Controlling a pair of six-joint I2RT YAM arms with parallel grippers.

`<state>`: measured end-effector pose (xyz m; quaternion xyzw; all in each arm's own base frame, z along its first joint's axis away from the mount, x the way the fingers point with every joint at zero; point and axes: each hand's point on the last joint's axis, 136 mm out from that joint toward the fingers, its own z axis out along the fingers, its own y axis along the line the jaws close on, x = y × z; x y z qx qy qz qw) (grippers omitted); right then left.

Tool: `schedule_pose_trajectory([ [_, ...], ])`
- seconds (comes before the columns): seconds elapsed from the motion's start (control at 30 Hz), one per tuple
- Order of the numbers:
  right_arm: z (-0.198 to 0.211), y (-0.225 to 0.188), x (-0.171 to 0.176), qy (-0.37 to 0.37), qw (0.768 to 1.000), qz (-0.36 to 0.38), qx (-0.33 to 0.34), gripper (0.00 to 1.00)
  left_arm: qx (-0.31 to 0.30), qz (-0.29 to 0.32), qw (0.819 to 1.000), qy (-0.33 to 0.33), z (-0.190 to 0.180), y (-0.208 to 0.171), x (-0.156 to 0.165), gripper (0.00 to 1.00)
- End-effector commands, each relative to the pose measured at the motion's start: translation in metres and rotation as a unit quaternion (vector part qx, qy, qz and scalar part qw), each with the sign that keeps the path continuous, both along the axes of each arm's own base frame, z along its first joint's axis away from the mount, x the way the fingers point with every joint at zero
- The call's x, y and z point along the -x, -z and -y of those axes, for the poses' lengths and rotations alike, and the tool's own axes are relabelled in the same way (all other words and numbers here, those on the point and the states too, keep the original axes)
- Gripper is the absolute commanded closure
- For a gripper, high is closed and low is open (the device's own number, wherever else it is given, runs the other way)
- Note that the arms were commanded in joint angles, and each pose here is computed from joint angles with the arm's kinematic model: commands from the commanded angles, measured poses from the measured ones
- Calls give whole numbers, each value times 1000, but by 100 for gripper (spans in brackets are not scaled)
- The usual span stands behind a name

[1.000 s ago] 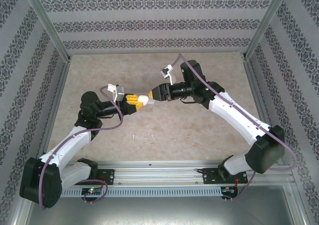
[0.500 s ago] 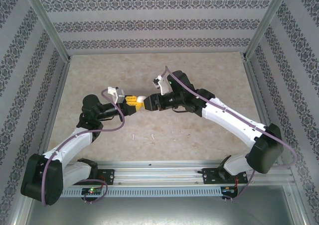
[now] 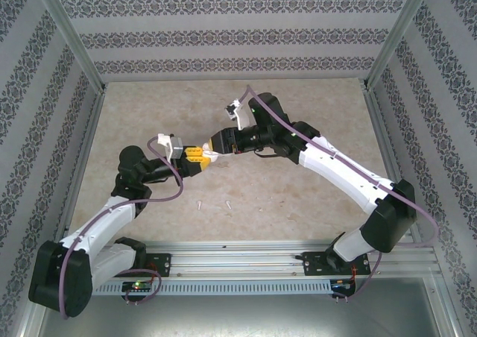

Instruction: Insert the wireless bluetooth earbuds into the charging case

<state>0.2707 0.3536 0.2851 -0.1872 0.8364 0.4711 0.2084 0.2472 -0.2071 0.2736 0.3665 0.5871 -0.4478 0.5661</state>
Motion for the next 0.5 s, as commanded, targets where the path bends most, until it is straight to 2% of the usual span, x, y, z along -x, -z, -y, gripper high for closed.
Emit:
schedule_pose_trajectory([
  [0.0, 2, -7, -9, 17, 1000, 3, -10, 51, -1, 27, 1000, 1, -2, -7, 8, 100],
  [0.23, 8, -7, -3, 28, 999, -6, -19, 50, -7, 11, 999, -29, -7, -6, -1, 100],
  [0.47, 17, 3, -1, 77, 996, -38, -28, 49, 3, -17, 998, -54, -15, -5, -11, 100],
])
